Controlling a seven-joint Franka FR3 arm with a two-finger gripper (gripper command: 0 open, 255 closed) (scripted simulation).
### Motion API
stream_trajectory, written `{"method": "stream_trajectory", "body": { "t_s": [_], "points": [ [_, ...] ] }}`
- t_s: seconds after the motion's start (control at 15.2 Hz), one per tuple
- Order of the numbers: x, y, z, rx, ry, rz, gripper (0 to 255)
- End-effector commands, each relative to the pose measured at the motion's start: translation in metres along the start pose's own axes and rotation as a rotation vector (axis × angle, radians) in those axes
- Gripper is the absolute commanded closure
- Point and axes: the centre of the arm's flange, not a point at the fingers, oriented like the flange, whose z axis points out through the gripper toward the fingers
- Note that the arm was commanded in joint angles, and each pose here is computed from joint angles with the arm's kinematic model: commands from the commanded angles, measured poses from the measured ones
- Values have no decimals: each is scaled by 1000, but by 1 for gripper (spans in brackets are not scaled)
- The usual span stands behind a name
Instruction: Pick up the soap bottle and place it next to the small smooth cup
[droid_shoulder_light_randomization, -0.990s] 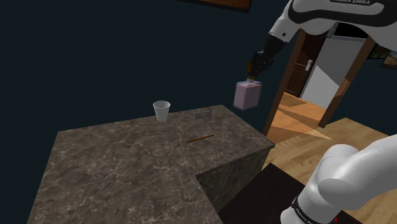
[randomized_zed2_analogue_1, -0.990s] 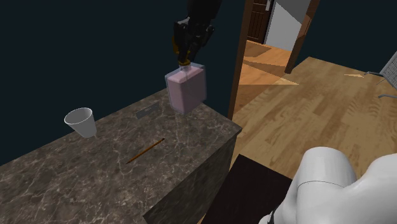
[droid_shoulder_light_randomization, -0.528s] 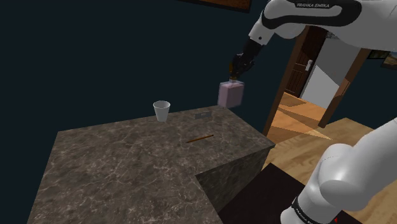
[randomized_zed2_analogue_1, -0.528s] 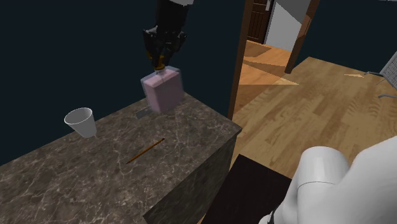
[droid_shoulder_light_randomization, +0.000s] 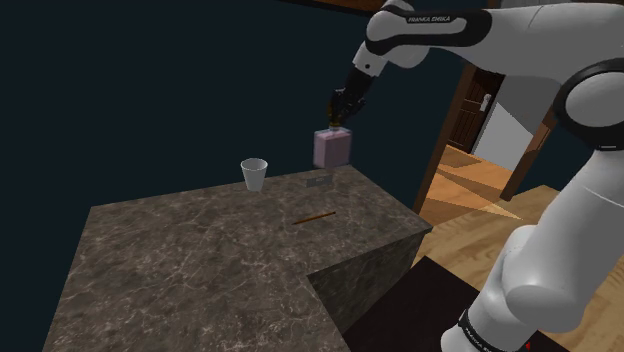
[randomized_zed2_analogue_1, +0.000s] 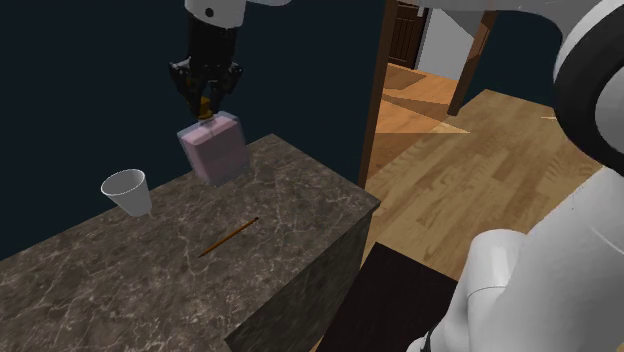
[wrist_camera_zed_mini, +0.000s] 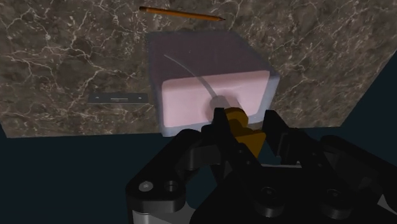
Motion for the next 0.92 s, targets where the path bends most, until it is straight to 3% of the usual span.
{"method": "stream_trajectory", "body": {
  "t_s": [0.0, 0.73, 0.86],
  "points": [
    [19, -11, 18, 0, 1, 0, 255],
    [125, -70, 105, 0, 1, 0, 255],
    [123, -67, 115, 0, 1, 0, 255]
  ]
}}
